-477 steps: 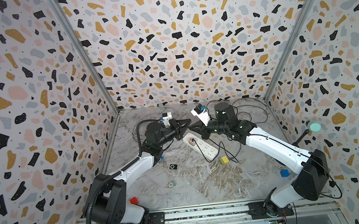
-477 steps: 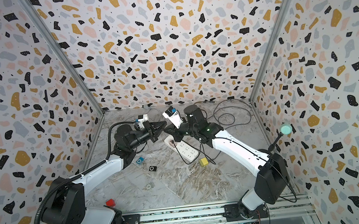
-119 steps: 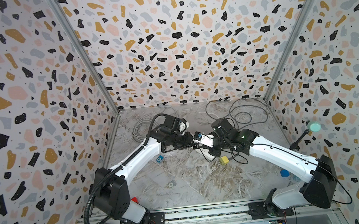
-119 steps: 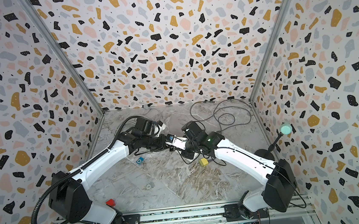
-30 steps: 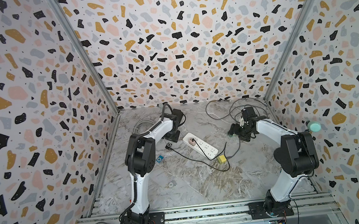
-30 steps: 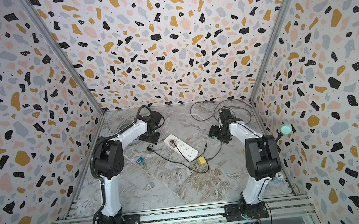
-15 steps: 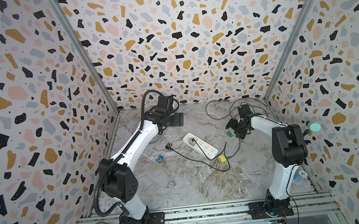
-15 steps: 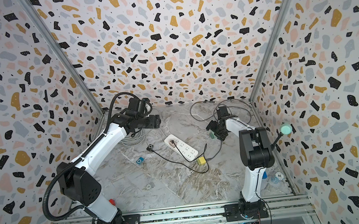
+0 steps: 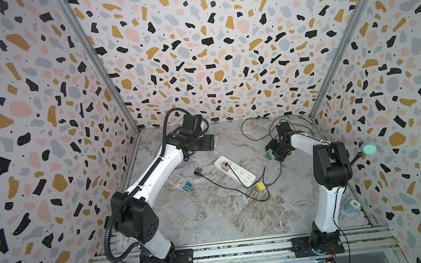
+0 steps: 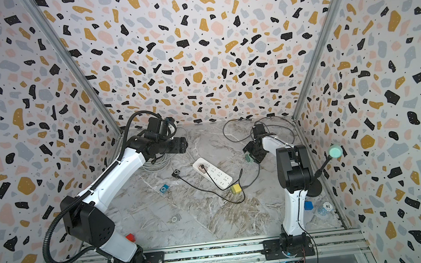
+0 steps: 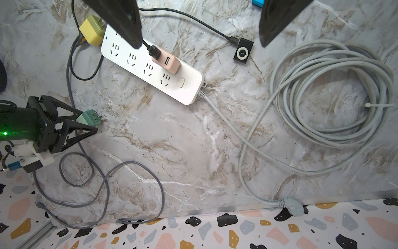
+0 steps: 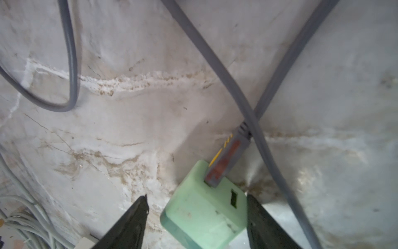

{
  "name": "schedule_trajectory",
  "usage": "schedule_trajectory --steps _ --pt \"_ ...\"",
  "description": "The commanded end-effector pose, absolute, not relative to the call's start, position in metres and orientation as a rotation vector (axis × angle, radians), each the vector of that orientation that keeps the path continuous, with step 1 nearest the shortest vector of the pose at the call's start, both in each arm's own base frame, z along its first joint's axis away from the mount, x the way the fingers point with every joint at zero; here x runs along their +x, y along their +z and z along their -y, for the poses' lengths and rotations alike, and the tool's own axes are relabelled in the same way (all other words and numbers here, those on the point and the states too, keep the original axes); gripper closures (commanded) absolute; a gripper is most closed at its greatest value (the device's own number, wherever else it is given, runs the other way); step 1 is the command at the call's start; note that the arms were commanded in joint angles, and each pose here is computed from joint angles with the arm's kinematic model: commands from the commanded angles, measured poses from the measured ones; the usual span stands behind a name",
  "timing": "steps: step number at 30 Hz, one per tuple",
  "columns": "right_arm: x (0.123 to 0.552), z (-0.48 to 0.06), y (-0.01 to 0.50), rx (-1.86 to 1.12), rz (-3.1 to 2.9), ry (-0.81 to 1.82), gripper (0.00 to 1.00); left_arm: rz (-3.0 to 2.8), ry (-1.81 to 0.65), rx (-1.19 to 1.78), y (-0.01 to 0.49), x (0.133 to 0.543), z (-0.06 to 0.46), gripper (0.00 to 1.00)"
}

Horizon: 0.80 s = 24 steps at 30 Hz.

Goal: Charge mp3
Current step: Pick up the plug from the center of the board.

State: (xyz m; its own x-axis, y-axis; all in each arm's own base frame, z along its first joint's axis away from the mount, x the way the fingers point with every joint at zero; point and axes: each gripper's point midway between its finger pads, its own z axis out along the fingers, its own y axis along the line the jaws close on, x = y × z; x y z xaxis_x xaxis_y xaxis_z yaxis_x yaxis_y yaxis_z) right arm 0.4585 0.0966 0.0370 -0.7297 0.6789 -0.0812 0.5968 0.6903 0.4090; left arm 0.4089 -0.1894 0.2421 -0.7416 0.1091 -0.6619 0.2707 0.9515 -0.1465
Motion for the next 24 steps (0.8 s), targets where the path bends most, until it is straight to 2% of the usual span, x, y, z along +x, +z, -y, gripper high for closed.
schedule_trajectory --steps 1,8,12,18,22,24 --pt "0.452 -0.091 0.03 1.075 -2.715 0.471 0.35 -2.403 -0.324 0.3 0.245 0.404 0.191 0.17" --pt "0.454 -0.087 0.043 1.022 -2.71 0.446 0.56 -2.414 -0.344 0.323 0.242 0.401 0.194 0.2" --pt "0.46 -0.089 0.075 0.938 -2.636 0.476 0.71 -2.383 -0.44 0.344 0.247 0.398 0.208 0.21" --pt "0.473 -0.131 0.192 0.527 -2.351 0.653 0.81 -2.154 -0.806 0.389 0.282 0.388 0.272 0.21" --pt "0.45 -0.171 0.267 0.306 -2.204 0.751 0.84 -1.875 -1.12 0.411 0.326 0.368 0.32 0.21" --pt "0.433 -0.189 0.289 0.251 -2.174 0.803 0.84 -1.78 -1.188 0.418 0.34 0.359 0.337 0.22"
